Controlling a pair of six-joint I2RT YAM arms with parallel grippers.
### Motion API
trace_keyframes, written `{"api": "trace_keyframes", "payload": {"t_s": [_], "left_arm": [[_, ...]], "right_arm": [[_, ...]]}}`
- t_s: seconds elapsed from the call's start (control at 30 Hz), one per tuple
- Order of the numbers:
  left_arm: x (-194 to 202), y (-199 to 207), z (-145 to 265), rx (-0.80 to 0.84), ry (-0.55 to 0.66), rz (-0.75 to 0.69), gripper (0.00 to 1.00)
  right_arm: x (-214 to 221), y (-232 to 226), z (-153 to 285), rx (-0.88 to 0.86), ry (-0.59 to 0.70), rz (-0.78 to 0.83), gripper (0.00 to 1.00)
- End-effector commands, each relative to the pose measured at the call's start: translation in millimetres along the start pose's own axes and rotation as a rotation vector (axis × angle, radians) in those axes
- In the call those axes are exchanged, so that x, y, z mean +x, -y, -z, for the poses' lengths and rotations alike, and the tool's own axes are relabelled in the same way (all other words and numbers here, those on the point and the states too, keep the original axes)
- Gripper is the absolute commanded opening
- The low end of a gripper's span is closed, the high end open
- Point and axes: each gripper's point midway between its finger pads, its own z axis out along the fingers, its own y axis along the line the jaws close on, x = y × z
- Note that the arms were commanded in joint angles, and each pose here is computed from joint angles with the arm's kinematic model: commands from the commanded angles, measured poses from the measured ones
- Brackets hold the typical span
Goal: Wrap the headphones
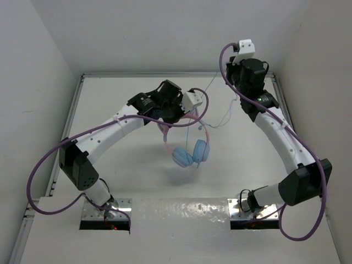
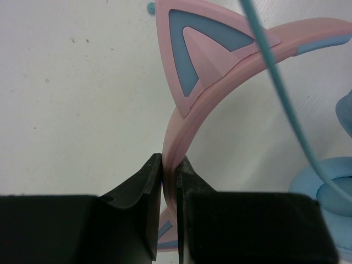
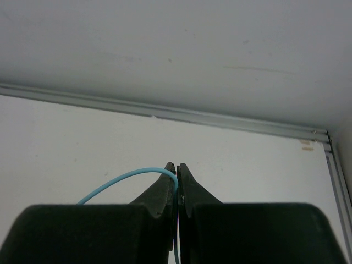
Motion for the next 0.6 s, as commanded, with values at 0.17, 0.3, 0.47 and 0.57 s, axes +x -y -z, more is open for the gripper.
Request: {"api": "trace_keyframes", "payload": {"t_s": [0.17,0.3,0.47,0.57], "left_arm": [[-42.7,0.7,45.9,0.014,0.169,0.008,0.00],[-45.2,3.3,49.5,0.027,0.181,0.015,0.00],[-43.8,1.6,49.9,0.017,0.179,0.021,0.00],[-46.3,3.2,51.8,0.027,0.186,0.023,0.00]], "right_arm": [[59.1,50.6,-14.2,0.174,-0.144,-0.135,0.00],[79.7,60.8,-14.1,0.214,-0.188,-0.140,0.00],[94.6,77.2,-7.4,0.247,-0.189,-0.222,0.00],[101.6,78.0,-5.9,0.249,-0.201,-0.221,0.00]]}}
